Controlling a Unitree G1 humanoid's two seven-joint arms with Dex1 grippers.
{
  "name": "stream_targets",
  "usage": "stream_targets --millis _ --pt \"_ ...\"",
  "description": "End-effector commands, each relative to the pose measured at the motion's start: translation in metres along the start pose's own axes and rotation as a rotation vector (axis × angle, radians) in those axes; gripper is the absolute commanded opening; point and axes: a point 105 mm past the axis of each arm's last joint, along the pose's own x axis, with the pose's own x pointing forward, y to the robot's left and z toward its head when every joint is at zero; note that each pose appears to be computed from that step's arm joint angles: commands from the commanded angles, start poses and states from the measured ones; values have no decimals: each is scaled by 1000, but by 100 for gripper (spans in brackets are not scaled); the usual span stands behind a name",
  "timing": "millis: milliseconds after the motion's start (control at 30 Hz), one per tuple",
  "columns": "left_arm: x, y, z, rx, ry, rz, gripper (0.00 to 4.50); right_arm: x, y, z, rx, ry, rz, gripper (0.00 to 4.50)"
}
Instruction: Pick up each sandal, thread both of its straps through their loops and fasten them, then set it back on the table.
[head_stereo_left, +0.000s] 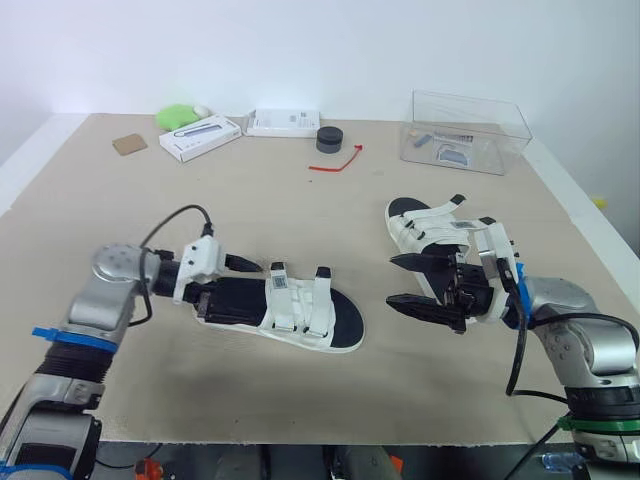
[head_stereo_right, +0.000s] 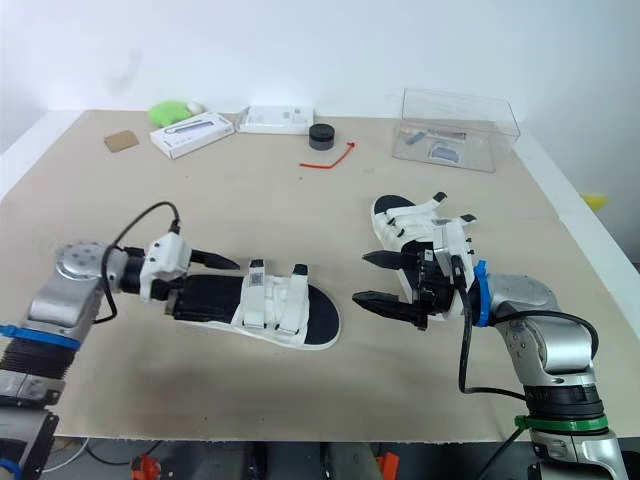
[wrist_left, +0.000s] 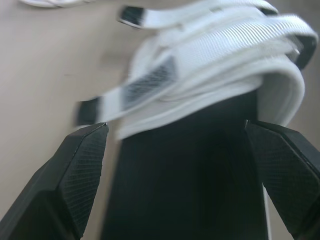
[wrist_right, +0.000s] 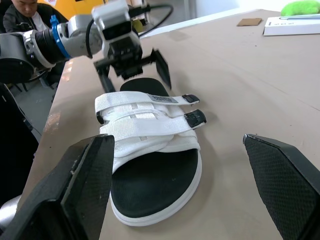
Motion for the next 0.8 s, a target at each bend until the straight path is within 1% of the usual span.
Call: stream_targets --millis 33,233,300,367,467,500,533,567,700,767,800 --pt "17 5 10 100 -28 11 450 -6 2 5 -65 8 -18 444" --pt "35 17 21 130 -90 29 450 -9 -2 1 -88 30 -46 444" --pt "40 25 24 143 -104 51 450 -10 -3 -1 -95 34 -57 444" --pt "45 28 23 138 -108 46 450 -10 -3 -1 -99 35 -61 444" --pt "49 27 19 124 -103 19 386 -10 -3 -1 -103 33 -64 450" --pt "51 25 18 115 -104 8 351 -10 -3 -1 -104 32 -64 450" --pt "52 24 18 112 -105 4 296 -10 -3 -1 -106 30 -64 450" --pt "53 24 17 111 -105 2 258 -9 -3 -1 -106 29 -64 450" --pt "53 27 18 103 -113 18 73 -7 -3 1 -101 18 -57 450" --pt "53 29 18 102 -109 31 5 -6 -3 1 -97 10 -54 450" --pt "52 31 19 100 -108 47 5 -4 -3 2 -96 7 -51 450"
